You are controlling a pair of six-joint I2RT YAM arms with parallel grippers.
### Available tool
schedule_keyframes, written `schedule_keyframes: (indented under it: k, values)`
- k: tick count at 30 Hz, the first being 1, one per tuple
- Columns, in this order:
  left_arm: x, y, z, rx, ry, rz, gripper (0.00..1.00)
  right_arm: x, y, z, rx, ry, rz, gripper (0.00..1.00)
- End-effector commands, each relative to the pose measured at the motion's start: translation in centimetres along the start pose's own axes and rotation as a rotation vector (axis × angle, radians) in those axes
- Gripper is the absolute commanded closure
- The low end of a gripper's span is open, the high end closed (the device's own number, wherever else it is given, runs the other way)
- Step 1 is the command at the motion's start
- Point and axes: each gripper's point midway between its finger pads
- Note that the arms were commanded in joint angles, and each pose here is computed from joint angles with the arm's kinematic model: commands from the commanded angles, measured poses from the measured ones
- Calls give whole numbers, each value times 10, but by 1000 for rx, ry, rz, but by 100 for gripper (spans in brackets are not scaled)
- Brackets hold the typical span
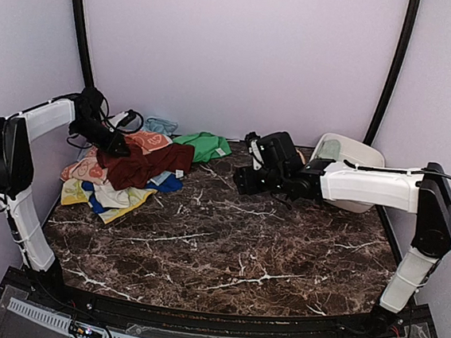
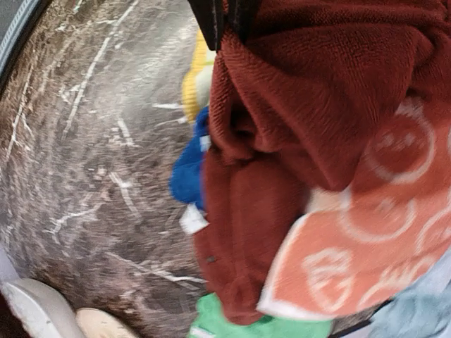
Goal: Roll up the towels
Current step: Pick up the towel from the towel pile, then flatten out the towel at the center of the board.
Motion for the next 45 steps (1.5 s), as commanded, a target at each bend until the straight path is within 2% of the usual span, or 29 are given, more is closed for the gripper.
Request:
schedule_keyframes:
  k: [1, 6, 10, 13, 16, 22, 26, 28, 33, 35, 36, 38, 43, 45]
  values:
    - [35, -112, -45, -226, -68, 163, 100, 18, -5, -29, 31, -64, 54, 28]
    - [37, -204, -50, -361, -45, 358, 100, 32, -38, -37, -5, -62, 122, 30]
    - [46, -264, -66, -488, -53, 463, 100, 63, -73, -51, -82, -107, 160, 32]
    - [53, -292, -85, -538, -63, 513, 100, 83, -101, -53, -134, -134, 198, 33]
    - [43, -305, -80, -562, -25, 552, 100, 98, -125, -45, -165, -138, 240, 34]
    - [-3, -290, 3, -555, 184, 554, 100, 104, -144, -31, -173, -118, 288, 35]
    - [-14, -267, 50, -609, 272, 439, 100, 86, -142, -17, -160, -64, 274, 36]
    - [-17, -241, 62, -621, 305, 331, 100, 75, -140, -13, -151, -38, 261, 36]
    - [-11, -148, 79, -530, 385, 48, 100, 52, -125, -9, -115, -13, 201, 33]
    - [-6, -129, 89, -499, 407, 19, 100, 38, -115, -11, -88, 4, 181, 31]
    - [-5, -125, 94, -487, 411, 18, 99, 27, -113, -7, -72, 27, 184, 31]
    - [-5, -125, 103, -477, 416, 24, 90, 4, -101, -10, -45, 49, 168, 30]
    - [-12, -148, 113, -416, 371, 128, 86, -72, -59, 0, -22, 139, 81, 29]
    - [-14, -151, 120, -387, 390, 152, 77, -98, -35, 3, -6, 155, 45, 29]
Point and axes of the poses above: each gripper's point midway between its finger pads, its own x axis back along the fingers, its own y axis along the line the jaws close on, z = x × y, and after that the axes turned 13 degrees about -x, right-handed
